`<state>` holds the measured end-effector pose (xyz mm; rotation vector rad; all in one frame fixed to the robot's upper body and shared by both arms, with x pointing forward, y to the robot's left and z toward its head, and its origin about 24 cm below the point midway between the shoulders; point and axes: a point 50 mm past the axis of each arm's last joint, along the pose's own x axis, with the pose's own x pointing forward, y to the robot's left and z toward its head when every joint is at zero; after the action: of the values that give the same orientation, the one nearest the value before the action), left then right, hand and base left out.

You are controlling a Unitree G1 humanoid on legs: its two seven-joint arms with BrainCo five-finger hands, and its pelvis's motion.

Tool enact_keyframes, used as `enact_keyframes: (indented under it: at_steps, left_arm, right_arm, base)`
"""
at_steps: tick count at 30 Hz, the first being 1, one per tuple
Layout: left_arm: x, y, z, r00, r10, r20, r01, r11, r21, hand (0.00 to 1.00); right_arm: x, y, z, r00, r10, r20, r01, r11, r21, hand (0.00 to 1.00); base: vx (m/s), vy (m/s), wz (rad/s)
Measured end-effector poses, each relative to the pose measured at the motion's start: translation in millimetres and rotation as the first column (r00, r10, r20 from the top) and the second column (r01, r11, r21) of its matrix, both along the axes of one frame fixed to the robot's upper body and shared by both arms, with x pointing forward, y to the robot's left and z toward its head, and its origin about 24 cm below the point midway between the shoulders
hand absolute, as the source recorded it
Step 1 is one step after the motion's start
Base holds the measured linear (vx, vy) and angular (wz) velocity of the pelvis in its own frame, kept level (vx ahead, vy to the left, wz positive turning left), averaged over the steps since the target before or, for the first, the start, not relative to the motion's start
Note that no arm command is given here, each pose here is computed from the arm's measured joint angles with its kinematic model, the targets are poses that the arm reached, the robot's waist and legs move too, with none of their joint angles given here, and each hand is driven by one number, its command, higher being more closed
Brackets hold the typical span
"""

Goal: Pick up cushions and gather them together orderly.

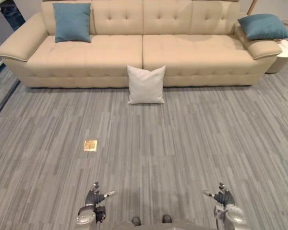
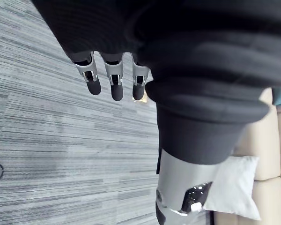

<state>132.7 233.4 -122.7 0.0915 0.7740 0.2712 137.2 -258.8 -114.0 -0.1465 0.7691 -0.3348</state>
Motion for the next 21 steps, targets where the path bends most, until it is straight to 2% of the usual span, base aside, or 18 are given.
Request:
enact_keyframes:
  at_steps: [16, 21]
  left_arm:
    - [-6, 1, 2, 1.0, -0.015, 0.007, 0.015, 1.0, -0.003, 0.0]
    - [5, 1, 11, 0.998, -0.019, 0.064, 0.018, 1.0, 0.002, 0.0]
  right_arm:
    - [-12, -12, 0, 0.998, 0.031, -0.049, -0.034, 0.998, -0.05, 0.0]
    - [2, -11, 5, 0.999, 0.033, -0.013, -0.034, 0.998, -0.053, 0.0]
  base:
    - [0.0, -0.003, 0.01]
    - [0.06, 0.031, -0.1]
